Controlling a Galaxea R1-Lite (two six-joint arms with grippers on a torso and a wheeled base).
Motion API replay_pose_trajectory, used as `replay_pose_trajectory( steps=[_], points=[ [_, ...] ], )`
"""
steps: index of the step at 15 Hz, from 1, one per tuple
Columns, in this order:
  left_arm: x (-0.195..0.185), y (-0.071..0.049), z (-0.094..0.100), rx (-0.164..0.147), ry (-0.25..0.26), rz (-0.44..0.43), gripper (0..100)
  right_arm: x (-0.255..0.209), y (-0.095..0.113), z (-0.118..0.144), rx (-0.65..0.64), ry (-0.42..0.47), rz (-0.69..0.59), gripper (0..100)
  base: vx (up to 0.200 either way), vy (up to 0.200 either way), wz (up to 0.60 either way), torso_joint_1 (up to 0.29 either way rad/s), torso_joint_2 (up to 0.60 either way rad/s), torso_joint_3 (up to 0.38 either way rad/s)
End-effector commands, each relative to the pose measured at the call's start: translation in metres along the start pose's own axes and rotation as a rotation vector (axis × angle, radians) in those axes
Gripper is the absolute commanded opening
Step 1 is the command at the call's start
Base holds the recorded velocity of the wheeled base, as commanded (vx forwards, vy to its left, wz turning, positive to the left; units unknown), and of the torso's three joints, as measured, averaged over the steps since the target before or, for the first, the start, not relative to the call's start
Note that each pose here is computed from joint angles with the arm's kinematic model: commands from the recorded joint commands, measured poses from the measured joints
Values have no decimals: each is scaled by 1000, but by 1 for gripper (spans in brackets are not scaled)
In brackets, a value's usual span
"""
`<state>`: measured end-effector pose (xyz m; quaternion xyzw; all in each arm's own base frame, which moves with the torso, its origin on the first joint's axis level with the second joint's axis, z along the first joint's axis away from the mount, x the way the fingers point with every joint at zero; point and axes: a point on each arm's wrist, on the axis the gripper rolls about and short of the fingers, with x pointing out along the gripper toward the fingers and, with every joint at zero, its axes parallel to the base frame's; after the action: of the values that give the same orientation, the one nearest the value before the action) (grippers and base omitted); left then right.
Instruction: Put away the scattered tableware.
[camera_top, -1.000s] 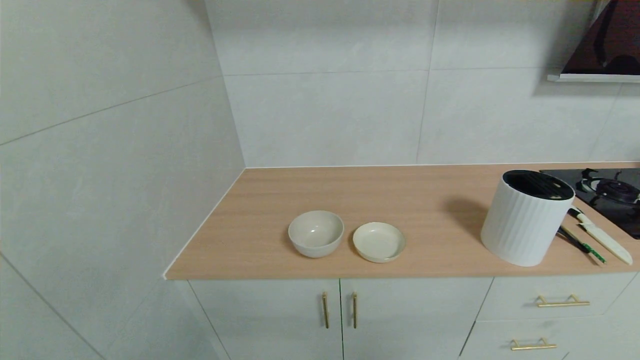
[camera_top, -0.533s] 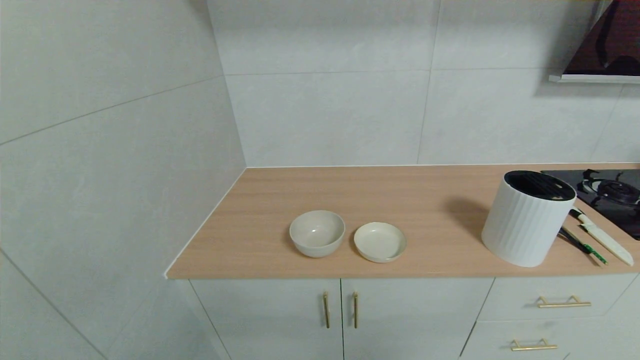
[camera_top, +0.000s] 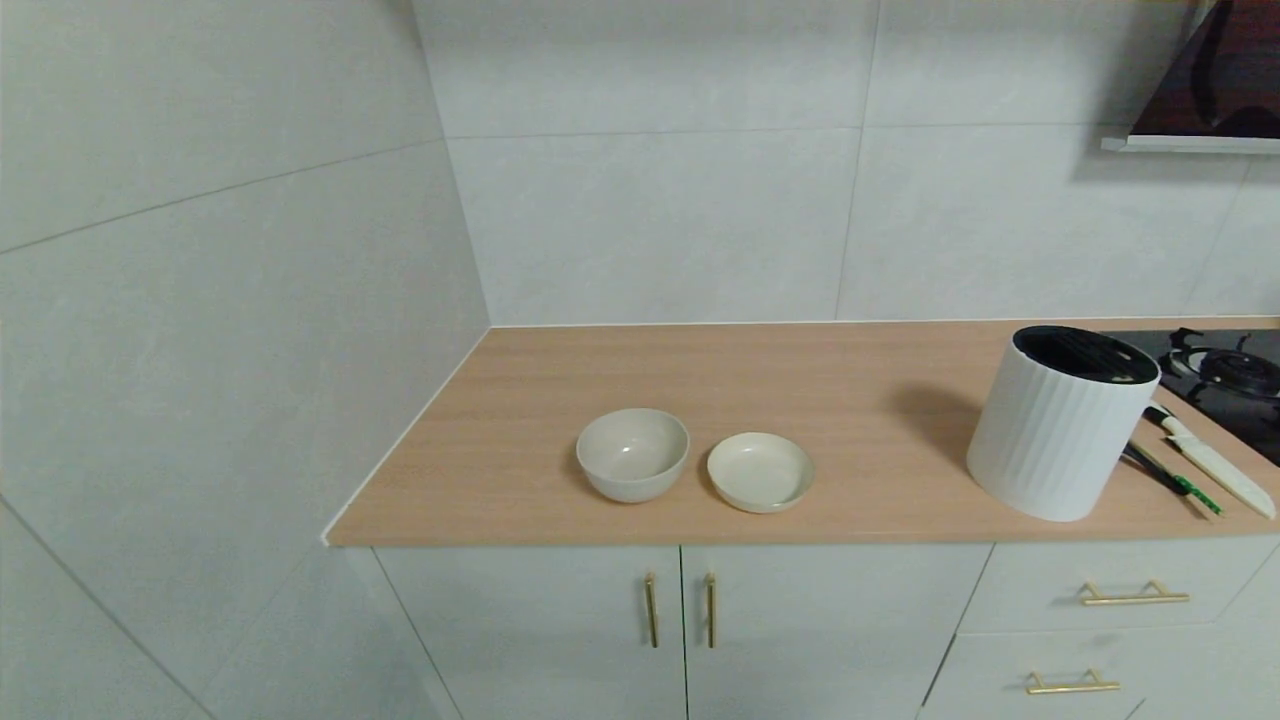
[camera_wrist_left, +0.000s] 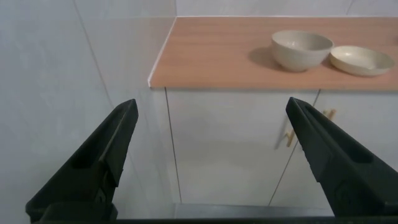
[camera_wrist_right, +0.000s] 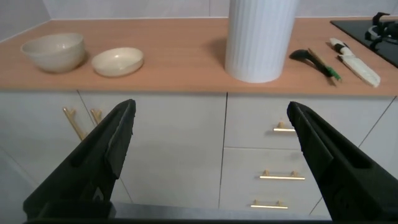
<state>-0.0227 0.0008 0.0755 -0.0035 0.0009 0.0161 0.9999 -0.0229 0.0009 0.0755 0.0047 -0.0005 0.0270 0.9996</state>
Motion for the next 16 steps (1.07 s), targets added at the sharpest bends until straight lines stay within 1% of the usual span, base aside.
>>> replay_pose_trajectory(
  steps=[1,11,16],
  points=[
    [0,0,0,-1,0,0,100,0,0,0,0,1,1,100,0,0,0,-203,432,232],
    [0,0,0,-1,0,0,100,0,0,0,0,1,1,100,0,0,0,-247,541,292],
    [0,0,0,-1,0,0,100,0,0,0,0,1,1,100,0,0,0,-211,501,285]
  ],
)
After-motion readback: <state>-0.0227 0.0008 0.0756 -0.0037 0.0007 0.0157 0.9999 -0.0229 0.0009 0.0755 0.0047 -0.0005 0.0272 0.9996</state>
